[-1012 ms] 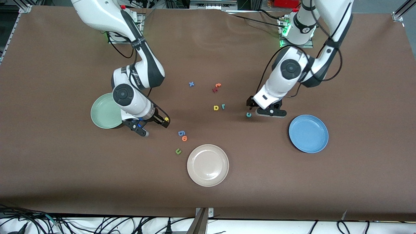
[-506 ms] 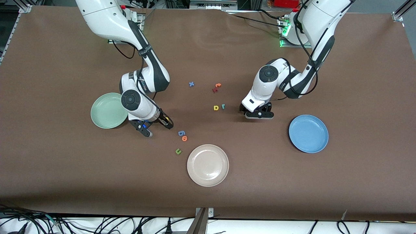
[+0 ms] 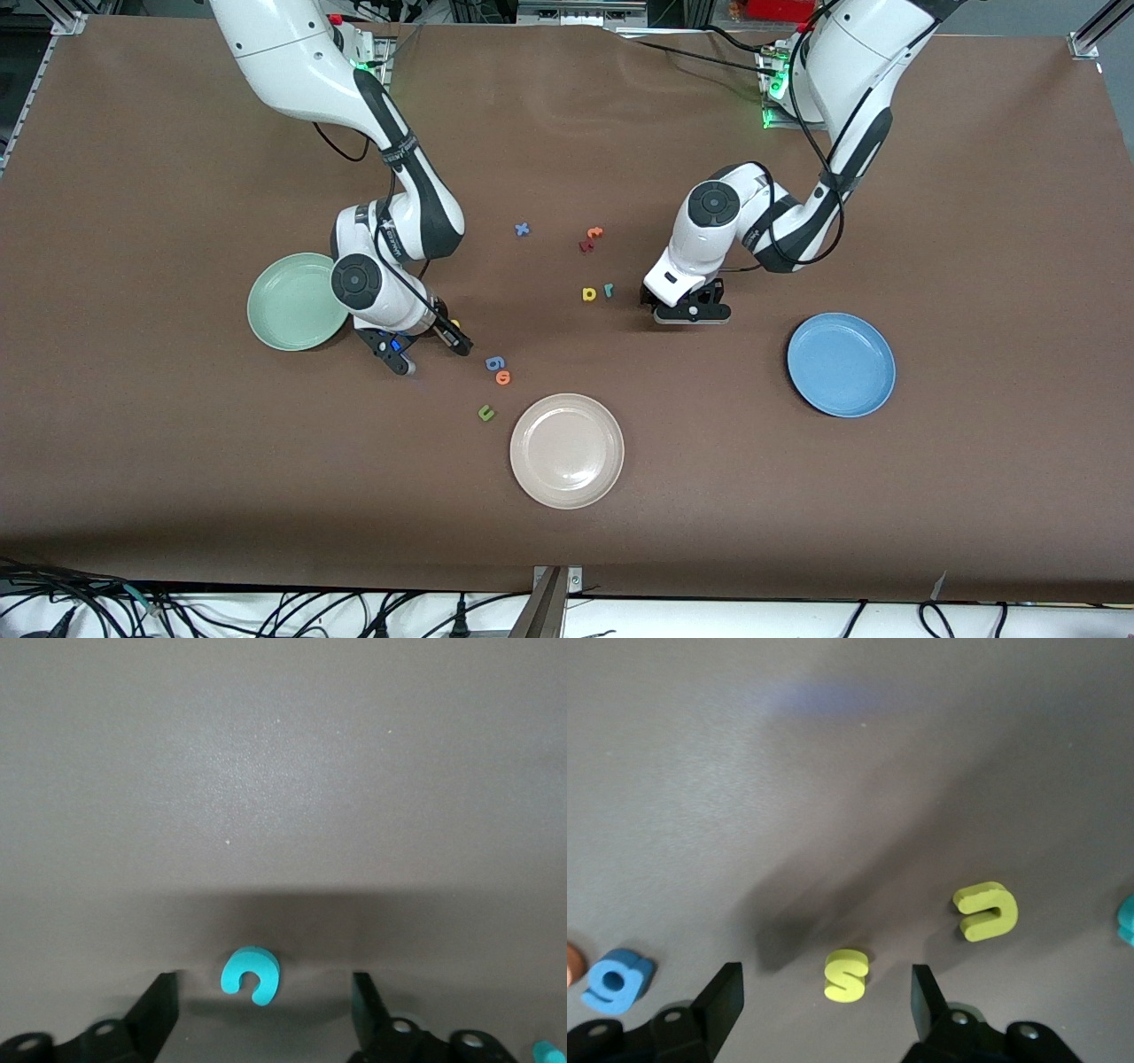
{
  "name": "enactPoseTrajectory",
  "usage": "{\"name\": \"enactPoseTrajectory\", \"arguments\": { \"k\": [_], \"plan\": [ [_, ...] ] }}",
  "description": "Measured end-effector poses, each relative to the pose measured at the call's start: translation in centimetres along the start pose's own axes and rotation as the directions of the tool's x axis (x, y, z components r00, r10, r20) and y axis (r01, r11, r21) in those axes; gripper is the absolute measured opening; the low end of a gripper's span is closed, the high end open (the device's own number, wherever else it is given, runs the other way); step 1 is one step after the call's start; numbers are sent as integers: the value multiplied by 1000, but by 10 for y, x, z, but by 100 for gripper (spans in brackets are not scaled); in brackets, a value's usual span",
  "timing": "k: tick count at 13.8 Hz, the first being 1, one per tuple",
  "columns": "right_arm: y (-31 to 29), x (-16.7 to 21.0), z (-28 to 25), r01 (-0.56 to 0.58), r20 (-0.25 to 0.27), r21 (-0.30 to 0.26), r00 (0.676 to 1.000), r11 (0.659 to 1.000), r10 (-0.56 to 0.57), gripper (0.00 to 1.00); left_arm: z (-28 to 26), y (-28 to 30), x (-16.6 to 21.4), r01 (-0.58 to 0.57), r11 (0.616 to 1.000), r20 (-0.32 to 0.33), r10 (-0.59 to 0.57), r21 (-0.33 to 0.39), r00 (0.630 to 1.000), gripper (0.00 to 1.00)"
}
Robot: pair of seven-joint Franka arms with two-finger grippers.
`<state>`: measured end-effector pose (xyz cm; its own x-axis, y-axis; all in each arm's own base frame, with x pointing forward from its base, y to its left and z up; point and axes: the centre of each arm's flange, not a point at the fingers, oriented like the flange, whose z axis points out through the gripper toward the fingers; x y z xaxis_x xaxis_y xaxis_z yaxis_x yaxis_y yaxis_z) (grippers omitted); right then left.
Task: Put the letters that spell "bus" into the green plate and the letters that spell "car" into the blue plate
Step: 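Reach the right gripper to the yellow s while the left gripper reaches the cyan c, then carry the yellow s to the green plate while the left gripper carries the c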
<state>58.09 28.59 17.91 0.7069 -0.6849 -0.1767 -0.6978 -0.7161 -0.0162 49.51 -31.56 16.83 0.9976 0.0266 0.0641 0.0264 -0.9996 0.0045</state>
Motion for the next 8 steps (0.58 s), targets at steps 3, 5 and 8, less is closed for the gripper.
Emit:
{"name": "enactPoseTrajectory", "arguments": {
  "k": [3,5,8],
  "plan": [
    [2,1,7,-33,21,2,999,999,33,76,0,0,2,3,1000,-1,-3,-1,1000,67],
    [2,1,8,-34,21,1,999,999,34,68,-1,1,4,5,1000,-5,-5,-4,1000,57],
    [0,1,4,-33,20,8,999,999,33,34,-2,1,5,6,1000,-8,-6,-4,1000,45]
  ]
}}
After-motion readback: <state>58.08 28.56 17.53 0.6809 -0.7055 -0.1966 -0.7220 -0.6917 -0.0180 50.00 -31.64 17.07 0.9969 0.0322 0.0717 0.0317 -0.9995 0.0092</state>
